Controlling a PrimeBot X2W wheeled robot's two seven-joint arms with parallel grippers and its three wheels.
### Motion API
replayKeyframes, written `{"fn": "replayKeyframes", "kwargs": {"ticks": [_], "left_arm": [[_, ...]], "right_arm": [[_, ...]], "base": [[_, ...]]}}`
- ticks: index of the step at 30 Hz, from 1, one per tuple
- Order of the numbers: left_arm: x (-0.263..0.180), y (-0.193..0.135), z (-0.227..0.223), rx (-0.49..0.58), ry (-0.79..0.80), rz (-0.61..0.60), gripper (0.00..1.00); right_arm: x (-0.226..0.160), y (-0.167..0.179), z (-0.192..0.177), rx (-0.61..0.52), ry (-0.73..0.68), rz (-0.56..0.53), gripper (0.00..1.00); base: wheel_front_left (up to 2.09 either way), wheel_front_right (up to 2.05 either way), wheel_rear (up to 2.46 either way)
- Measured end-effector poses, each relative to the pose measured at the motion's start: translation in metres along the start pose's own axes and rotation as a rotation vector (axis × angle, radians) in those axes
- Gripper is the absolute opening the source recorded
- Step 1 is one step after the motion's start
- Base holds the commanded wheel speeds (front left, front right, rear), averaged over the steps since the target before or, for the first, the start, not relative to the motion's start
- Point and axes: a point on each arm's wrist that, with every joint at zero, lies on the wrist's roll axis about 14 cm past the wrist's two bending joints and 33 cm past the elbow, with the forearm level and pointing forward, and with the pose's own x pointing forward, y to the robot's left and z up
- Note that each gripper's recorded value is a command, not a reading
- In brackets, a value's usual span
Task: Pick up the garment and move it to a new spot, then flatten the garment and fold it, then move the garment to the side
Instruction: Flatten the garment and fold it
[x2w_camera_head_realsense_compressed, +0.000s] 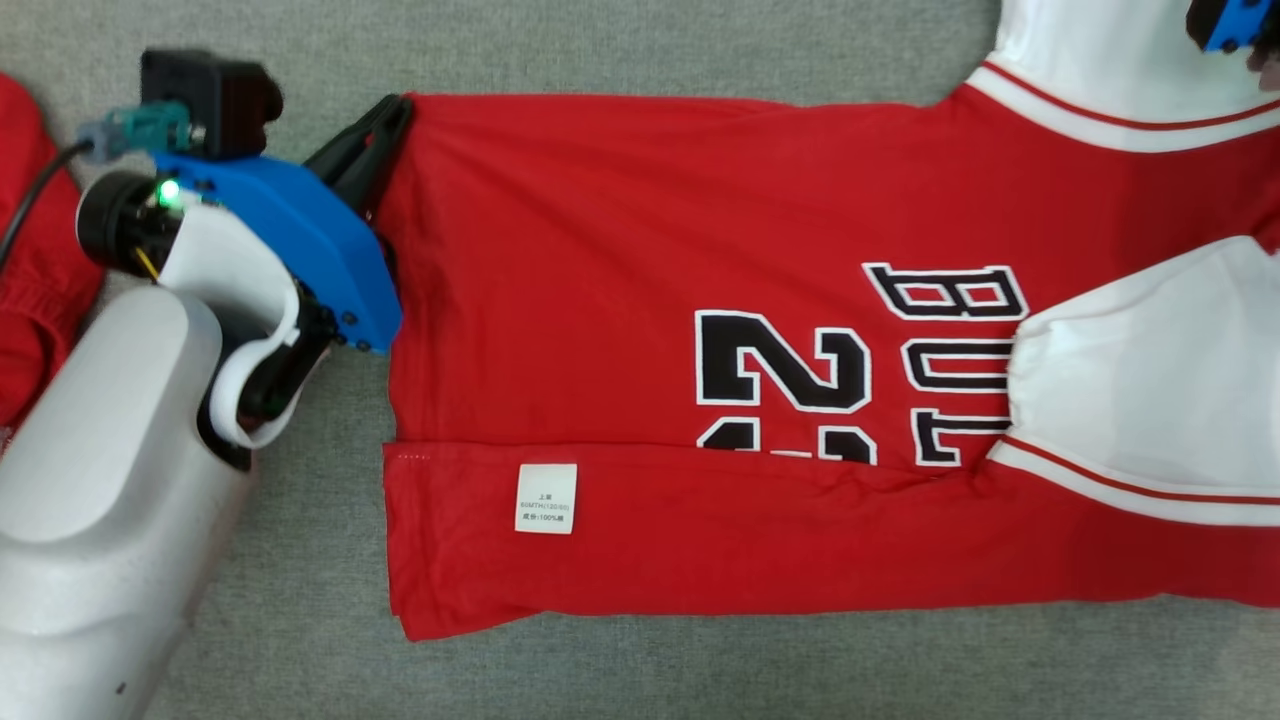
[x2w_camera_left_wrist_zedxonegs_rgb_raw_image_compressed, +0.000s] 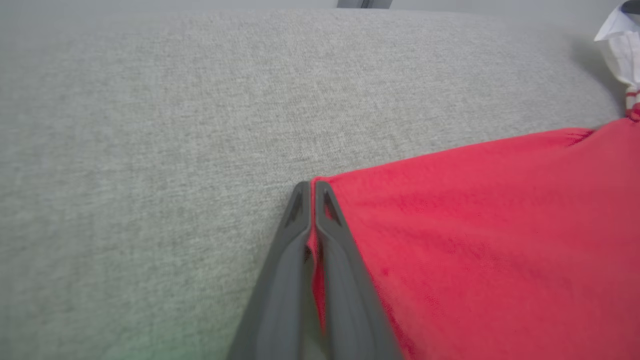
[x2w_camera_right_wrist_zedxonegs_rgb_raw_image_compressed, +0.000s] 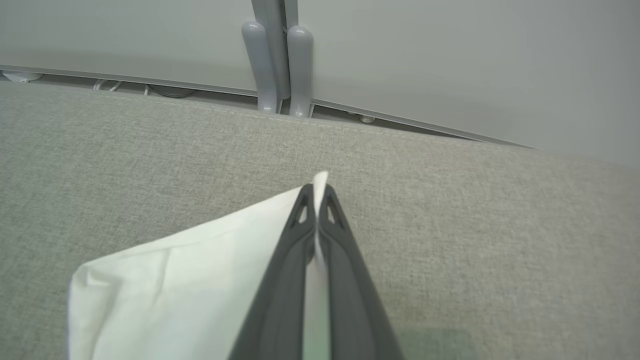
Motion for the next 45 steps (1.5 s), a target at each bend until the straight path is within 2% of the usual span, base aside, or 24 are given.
{"fn": "replayKeyframes", "kwargs": {"ticks": [9,21,29,40,41,42,43,45], "left_arm": [[-0.031,-0.014,0.008,-0.070,-0.197,0.020,0.00],[-0.082,-0.050,0.023,0.012,-0.399,-0.048,0.00],[-0.101,-0.067,-0.009,0.006,-0.375,-0.051,0.00],[-0.110,-0.068,-0.037,-0.024,-0.341,-0.018,0.00],[-0.110,-0.069,-0.038,-0.025,-0.340,-0.022,0.91],[-0.110,-0.069,-0.038,-0.026,-0.340,-0.022,0.91],[-0.110,-0.069,-0.039,-0.026,-0.341,-0.021,1.00],[-0.111,-0.068,-0.042,-0.030,-0.337,-0.013,1.00]], "right_arm": [[-0.050,-0.016,-0.001,-0.005,-0.092,-0.014,0.00],[-0.136,-0.024,-0.021,0.065,-0.187,0.019,0.00],[-0.183,-0.031,-0.056,0.105,-0.158,0.003,0.00],[-0.213,-0.023,-0.117,0.146,-0.049,-0.022,0.00],[-0.215,-0.022,-0.124,0.154,-0.030,-0.023,0.91],[-0.216,-0.020,-0.132,0.165,-0.010,-0.022,0.91],[-0.218,-0.019,-0.139,0.170,0.013,-0.026,1.00],[-0.224,-0.021,-0.154,0.185,0.054,-0.042,1.00]], "base": [[0.00,0.00,0.00],[0.00,0.00,0.00],[0.00,0.00,0.00],[0.00,0.00,0.00],[0.00,0.00,0.00],[0.00,0.00,0.00],[0.00,0.00,0.00],[0.00,0.00,0.00]]}}
